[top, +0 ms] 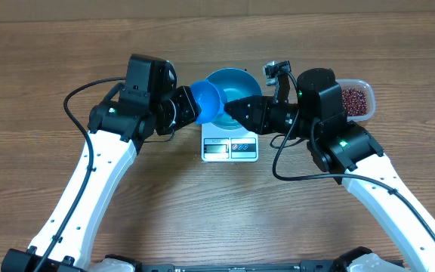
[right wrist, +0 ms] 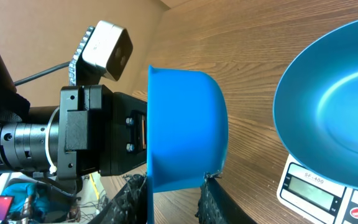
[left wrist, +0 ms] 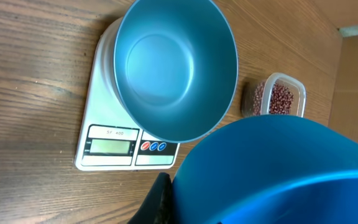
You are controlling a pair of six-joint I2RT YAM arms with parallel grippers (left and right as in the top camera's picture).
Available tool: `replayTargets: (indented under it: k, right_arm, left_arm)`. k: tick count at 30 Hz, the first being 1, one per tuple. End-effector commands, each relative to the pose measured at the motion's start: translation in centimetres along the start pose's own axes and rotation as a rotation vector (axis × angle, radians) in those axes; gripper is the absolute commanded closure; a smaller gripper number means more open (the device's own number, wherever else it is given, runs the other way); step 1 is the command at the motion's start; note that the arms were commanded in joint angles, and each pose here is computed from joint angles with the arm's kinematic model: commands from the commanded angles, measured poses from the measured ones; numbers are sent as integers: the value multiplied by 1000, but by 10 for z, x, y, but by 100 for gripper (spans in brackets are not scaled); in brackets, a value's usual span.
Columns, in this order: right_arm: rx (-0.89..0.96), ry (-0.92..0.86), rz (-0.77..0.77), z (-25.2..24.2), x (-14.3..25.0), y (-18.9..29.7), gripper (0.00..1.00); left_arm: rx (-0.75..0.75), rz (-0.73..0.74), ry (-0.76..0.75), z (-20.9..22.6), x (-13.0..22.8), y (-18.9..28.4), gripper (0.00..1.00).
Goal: Scoop item into bowl and weigh 150g on scale
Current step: 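Grasp the scoop handle with the right gripper above the bowl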
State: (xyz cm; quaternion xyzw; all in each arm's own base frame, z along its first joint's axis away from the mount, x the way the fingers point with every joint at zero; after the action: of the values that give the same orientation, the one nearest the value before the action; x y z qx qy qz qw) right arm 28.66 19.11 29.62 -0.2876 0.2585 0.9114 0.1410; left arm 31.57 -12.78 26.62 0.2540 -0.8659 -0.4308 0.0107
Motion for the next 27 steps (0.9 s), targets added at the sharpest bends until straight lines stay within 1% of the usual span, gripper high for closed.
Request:
replayTargets:
  k: [1,27]
  right_arm:
    - [-21,18,-17,8,-9,2,72]
    - [-32,3,8,9,-5,2,73]
  left_arm:
    - [13,14,-28,-4,1,3,96]
    - [18,23,-34,-7,5,1,96]
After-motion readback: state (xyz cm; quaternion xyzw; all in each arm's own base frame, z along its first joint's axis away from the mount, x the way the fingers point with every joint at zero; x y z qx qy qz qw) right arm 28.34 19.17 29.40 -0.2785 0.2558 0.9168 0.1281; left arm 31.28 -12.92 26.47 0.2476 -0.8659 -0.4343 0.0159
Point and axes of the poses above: each gripper's point midway between its finger pads, its own y axis back along the fingers, its own z axis along the line the jaws close on, x = y × z, the point moved 8 cm from there along y, back along the fingers, and after that the axes turned 5 degrees about y, right-handed, at the moved point
